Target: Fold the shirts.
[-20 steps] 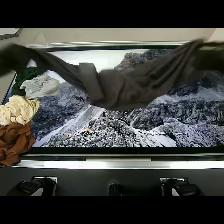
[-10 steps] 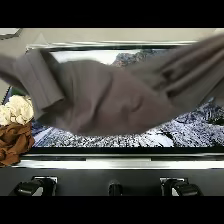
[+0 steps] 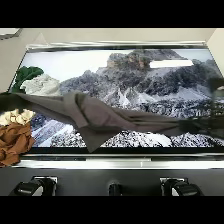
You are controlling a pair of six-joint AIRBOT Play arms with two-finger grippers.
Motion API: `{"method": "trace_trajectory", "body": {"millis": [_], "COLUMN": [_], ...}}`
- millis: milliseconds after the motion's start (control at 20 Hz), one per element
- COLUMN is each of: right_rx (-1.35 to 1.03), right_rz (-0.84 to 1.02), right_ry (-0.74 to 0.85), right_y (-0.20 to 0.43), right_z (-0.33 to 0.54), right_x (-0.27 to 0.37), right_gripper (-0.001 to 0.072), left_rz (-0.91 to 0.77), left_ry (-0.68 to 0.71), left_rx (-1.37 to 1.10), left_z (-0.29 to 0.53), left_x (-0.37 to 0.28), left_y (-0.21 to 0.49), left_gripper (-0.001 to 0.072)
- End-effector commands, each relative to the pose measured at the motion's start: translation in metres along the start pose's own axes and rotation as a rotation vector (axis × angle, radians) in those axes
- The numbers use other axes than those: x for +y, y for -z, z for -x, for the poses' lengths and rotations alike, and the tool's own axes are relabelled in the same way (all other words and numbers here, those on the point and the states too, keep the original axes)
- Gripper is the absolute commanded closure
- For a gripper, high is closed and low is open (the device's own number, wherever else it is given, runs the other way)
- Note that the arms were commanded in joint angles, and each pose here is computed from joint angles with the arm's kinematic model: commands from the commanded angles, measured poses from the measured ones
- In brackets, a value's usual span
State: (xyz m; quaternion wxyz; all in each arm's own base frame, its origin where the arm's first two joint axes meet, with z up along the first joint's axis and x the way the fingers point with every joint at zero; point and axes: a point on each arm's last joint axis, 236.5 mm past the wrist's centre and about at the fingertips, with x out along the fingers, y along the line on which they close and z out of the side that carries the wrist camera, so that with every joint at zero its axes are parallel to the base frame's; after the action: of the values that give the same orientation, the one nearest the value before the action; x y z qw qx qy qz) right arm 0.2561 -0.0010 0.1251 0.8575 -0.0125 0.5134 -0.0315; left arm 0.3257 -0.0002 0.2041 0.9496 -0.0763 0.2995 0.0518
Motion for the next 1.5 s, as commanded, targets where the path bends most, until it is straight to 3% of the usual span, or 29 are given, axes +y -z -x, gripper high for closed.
{"method": "trace_trajectory", "body": {"millis": [0,200,400,450,500,550,650,700,850,950,1100,1200,1450], "right_rx": [0.037,-0.006,0.068,0.094,0.112,0.117,0.132,0.13,0.056,0.02,0.147,0.277,0.383], "right_rz": [-0.054,-0.173,-0.334,-0.355,-0.363,-0.362,-0.376,-0.38,-0.375,-0.437,-0.478,-0.446,-0.419], "right_ry": [0.001,-0.019,-0.03,-0.035,-0.04,-0.038,-0.03,-0.022,-0.07,-0.125,-0.155,-0.18,-0.233], "right_y": [0.009,-0.029,-0.027,-0.022,-0.018,-0.017,-0.022,-0.031,-0.081,-0.1,-0.063,-0.03,-0.011], "right_z": [-0.062,-0.127,-0.192,-0.201,-0.206,-0.207,-0.199,-0.19,-0.157,-0.138,-0.133,-0.131,-0.145], "right_x": [0.007,0.022,0.036,0.04,0.042,0.042,0.038,0.03,-0.006,-0.039,-0.074,-0.079,-0.063], "right_gripper": [0.0667,0.0667,0.0666,0.0666,0.0665,0.0616,0.0201,0.0149,0.0149,0.015,0.0147,0.0068,0.0023], "left_rz": [0.008,0.025,0.049,0.068,0.079,0.069,-0.072,-0.126,-0.181,-0.127,0.078,0.171,0.197], "left_ry": [0.038,0.076,0.056,0.053,0.047,0.033,0.034,0.033,0.05,0.194,0.401,0.495,0.52], "left_rx": [0.042,0.047,0.225,0.288,0.349,0.411,0.515,0.582,0.868,0.981,1.058,1.068,1.072], "left_z": [-0.051,-0.121,-0.188,-0.196,-0.199,-0.197,-0.184,-0.174,-0.13,-0.108,-0.084,-0.077,-0.072], "left_x": [-0.012,-0.031,-0.039,-0.042,-0.043,-0.041,-0.032,-0.026,-0.013,-0.041,-0.093,-0.119,-0.154], "left_y": [0.025,0.023,0.055,0.067,0.078,0.087,0.101,0.11,0.161,0.198,0.248,0.27,0.312], "left_gripper": [0.0676,0.0676,0.0648,0.0426,0.0095,-0.001,-0.001,-0.001,-0.0008,-0.001,-0.0012,-0.001,0.0003]}}
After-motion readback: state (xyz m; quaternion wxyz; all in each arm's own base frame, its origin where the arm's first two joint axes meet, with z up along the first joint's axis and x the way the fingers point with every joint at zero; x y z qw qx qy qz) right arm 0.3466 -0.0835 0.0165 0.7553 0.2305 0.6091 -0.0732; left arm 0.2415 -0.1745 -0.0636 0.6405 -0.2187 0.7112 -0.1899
